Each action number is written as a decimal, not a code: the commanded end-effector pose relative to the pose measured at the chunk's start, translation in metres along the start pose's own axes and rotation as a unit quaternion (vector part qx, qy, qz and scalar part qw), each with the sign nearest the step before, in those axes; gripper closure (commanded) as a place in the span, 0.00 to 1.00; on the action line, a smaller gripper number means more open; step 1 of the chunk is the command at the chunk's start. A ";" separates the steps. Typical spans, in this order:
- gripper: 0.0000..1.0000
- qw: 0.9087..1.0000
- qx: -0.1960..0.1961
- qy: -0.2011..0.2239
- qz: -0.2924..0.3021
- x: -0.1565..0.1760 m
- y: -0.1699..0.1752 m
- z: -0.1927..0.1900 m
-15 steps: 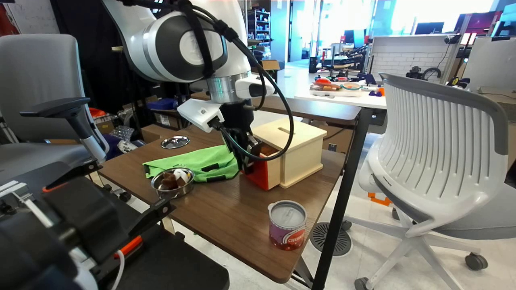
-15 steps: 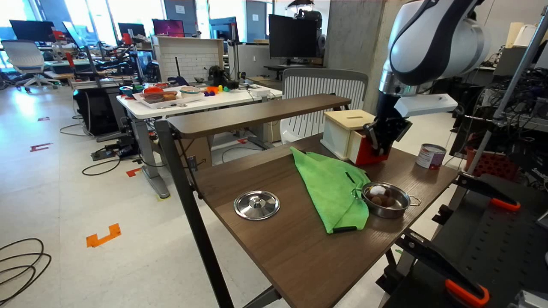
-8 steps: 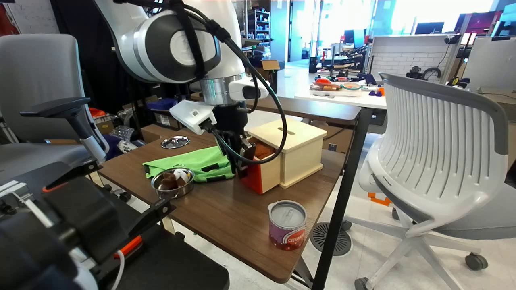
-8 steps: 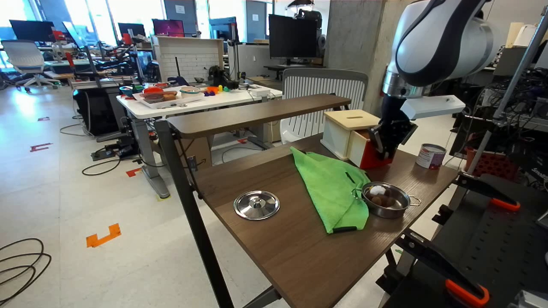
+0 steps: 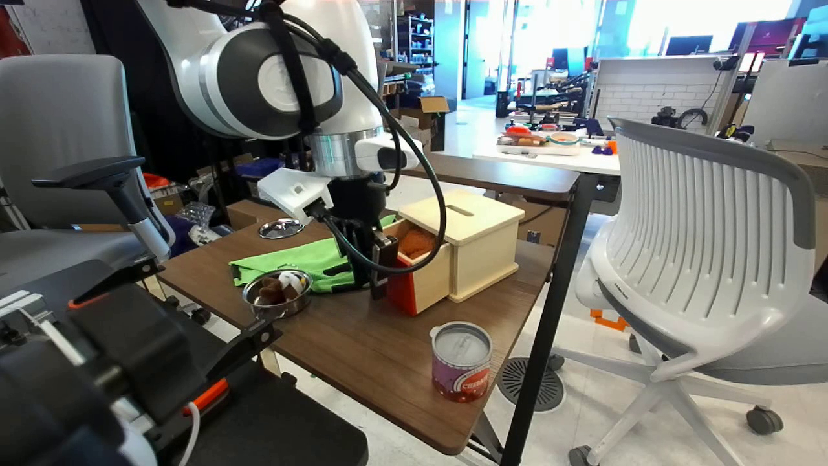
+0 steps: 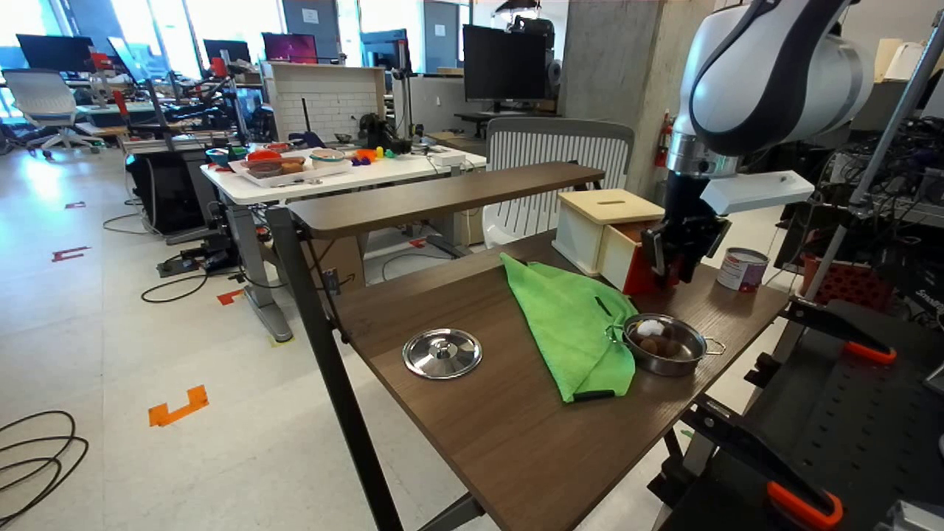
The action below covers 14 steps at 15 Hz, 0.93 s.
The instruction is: Open the drawer
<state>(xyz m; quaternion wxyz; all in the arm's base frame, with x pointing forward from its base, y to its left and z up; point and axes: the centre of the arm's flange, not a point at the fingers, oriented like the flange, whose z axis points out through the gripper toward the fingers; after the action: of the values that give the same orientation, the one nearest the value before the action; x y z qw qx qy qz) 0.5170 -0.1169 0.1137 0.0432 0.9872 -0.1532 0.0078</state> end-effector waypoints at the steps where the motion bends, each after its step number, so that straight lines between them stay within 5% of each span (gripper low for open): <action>1: 0.19 1.000 -0.008 -0.020 -0.006 -0.009 0.000 -0.007; 4: 0.01 0.999 -0.009 -0.032 0.004 -0.008 0.003 -0.016; 11: 0.00 0.999 0.017 -0.033 -0.021 -0.022 0.027 -0.094; 12: 0.00 1.000 0.005 -0.030 -0.005 -0.007 0.017 -0.060; 14: 0.00 1.000 0.008 -0.024 -0.004 -0.007 0.020 -0.072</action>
<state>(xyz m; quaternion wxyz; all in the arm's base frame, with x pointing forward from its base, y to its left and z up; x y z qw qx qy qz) 0.5040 -0.1270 0.1867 0.0317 0.9881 -0.1500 -0.0151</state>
